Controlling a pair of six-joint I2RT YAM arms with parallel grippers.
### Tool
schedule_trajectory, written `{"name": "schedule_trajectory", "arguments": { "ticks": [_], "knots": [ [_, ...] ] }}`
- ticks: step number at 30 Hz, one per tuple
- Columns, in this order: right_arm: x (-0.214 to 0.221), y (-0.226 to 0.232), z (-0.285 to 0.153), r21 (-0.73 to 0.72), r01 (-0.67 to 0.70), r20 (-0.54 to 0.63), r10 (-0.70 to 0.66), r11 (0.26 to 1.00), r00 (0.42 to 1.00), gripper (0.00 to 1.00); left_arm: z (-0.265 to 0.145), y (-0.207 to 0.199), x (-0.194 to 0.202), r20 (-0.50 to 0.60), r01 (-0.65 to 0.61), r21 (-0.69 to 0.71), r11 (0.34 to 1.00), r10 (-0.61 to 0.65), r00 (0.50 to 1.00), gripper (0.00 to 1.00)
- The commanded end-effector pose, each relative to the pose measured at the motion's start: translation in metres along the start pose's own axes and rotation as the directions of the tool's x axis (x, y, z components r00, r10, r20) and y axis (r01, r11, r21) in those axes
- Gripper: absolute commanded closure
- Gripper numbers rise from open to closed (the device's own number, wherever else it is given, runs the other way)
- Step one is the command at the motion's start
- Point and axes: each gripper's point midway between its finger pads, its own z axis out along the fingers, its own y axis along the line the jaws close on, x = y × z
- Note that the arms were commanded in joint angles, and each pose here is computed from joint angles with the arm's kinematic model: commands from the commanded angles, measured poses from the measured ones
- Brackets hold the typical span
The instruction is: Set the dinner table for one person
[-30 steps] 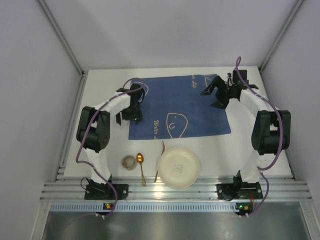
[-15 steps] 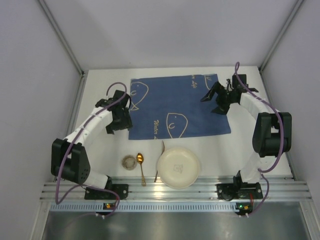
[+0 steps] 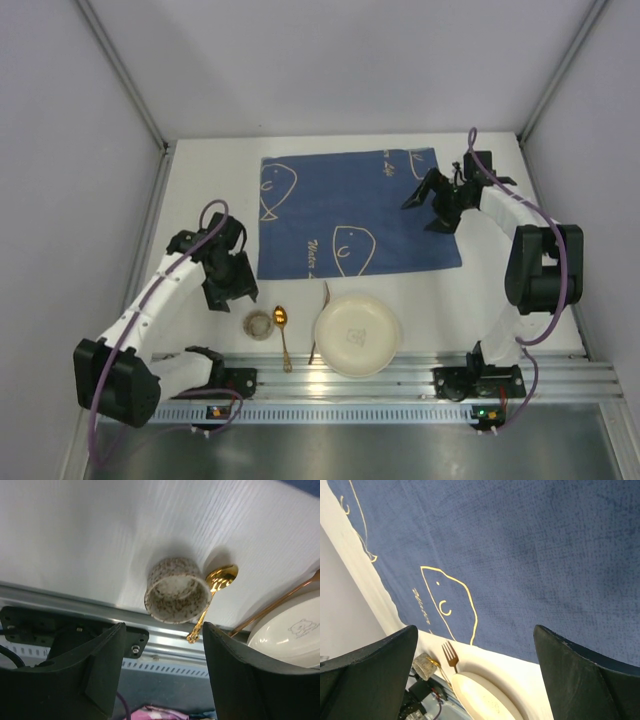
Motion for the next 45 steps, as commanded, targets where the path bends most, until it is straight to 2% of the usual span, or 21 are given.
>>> {"name": "schedule_trajectory", "arguments": {
  "ticks": [1,10,19,21,25,27,28,35,38,39,41,45],
  "knots": [
    [0.001,0.001,-0.014,-0.002,0.024,0.028,-0.024,1.000,0.999,0.00,0.001,0.008,0.039,-0.125,0.067,0.006,0.998,-0.066,0.990,0.32],
    [0.014,-0.011,-0.014,0.022,0.031,0.008,-0.032,0.999,0.999,0.00,0.025,0.017,0.058,-0.162,0.134,-0.025,0.991,-0.137,0.977,0.32],
    [0.019,-0.017,-0.014,0.040,0.039,-0.003,-0.039,0.998,0.999,0.00,0.046,0.027,0.058,-0.174,0.116,-0.105,0.988,-0.133,0.976,0.36],
    [0.019,-0.018,-0.014,0.042,0.037,-0.003,-0.037,0.998,0.999,0.00,0.052,0.030,0.050,-0.142,0.105,-0.132,0.986,-0.124,0.982,0.36],
    [0.021,-0.019,-0.014,0.046,0.037,-0.008,-0.037,0.998,0.999,0.00,0.066,0.029,0.046,-0.148,0.097,-0.153,0.983,-0.119,0.982,0.48],
    [0.021,-0.020,-0.013,0.049,0.037,-0.009,-0.037,0.998,0.999,0.00,0.067,0.030,0.041,-0.130,0.107,-0.173,0.979,-0.130,0.983,0.50],
    [0.021,-0.020,-0.013,0.049,0.039,-0.009,-0.038,0.998,0.999,0.00,0.067,0.031,0.041,-0.133,0.107,-0.181,0.978,-0.132,0.982,0.55],
    [0.021,-0.022,-0.012,0.056,0.036,-0.011,-0.035,0.998,0.999,0.00,0.065,0.039,0.042,-0.134,0.122,-0.247,0.961,-0.158,0.978,0.57],
    [0.020,-0.022,-0.010,0.057,0.032,-0.013,-0.031,0.998,0.999,0.00,0.068,0.040,0.040,-0.133,0.118,-0.268,0.956,-0.158,0.979,0.63],
    [0.020,-0.023,-0.010,0.059,0.030,-0.016,-0.029,0.998,0.999,0.00,0.069,0.039,0.038,-0.128,0.126,-0.273,0.954,-0.165,0.978,0.76],
    [0.019,-0.022,-0.009,0.056,0.030,-0.014,-0.029,0.998,0.999,0.00,0.071,0.040,0.034,-0.112,0.129,-0.292,0.948,-0.168,0.979,0.81],
    [0.018,-0.020,-0.010,0.052,0.031,-0.011,-0.030,0.998,0.999,0.00,0.072,0.041,0.028,-0.095,0.132,-0.317,0.939,-0.169,0.981,1.00]
  ]
}}
